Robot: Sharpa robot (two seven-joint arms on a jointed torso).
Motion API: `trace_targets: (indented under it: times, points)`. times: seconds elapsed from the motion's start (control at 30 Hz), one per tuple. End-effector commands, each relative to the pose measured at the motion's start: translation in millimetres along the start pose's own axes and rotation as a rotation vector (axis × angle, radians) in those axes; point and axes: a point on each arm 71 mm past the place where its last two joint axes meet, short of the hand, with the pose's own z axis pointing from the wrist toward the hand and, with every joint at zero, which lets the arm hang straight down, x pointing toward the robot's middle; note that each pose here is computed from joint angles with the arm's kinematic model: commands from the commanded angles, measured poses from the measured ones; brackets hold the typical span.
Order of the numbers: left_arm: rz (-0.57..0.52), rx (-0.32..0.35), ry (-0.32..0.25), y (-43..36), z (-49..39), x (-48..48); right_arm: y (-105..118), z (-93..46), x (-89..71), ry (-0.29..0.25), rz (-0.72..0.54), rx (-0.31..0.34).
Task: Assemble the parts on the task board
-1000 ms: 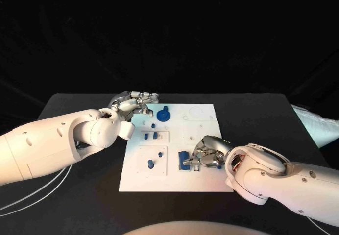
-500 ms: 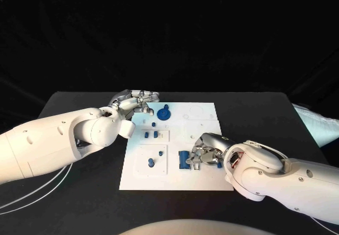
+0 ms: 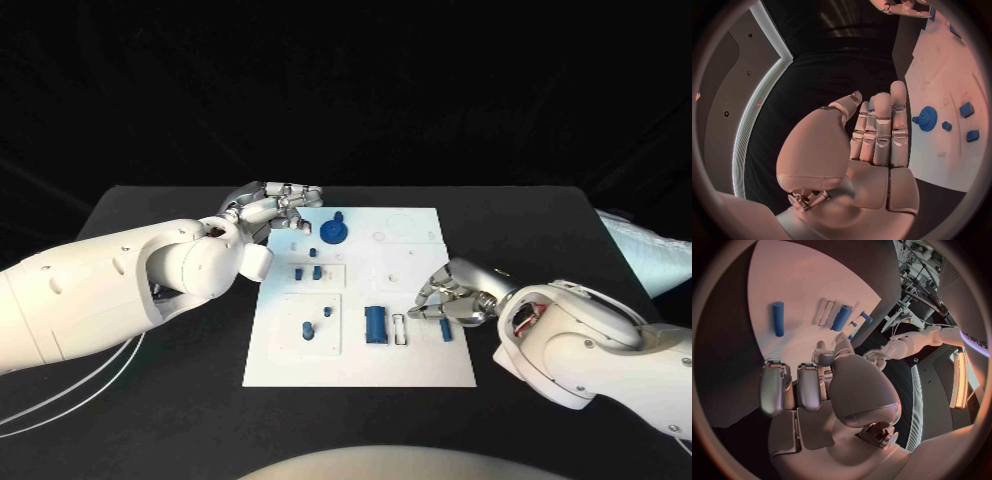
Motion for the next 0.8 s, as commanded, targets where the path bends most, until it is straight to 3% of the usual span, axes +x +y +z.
trace_targets:
  times: [0.03, 0.33, 0.6, 0.8]
  points:
    - [-0.003, 0.008, 0.017, -1.1, -0.2, 2.7, -6.6, -4.2, -8.2, 0.007, 0.037, -0.021]
    - [-0.003, 0.011, 0.018, -1.2, -0.1, 2.6, -37.5, -8.1, -20.6, 0.010, -0.121, 0.069]
    - [-0.003, 0.011, 0.022, -0.9, 0.9, 3.4, -46.1, -5.6, -11.8, 0.027, -0.196, 0.126]
    - [-0.002, 0.011, 0.018, -0.9, 0.8, 2.2, -45.7, -3.0, -2.7, 0.044, -0.215, 0.133]
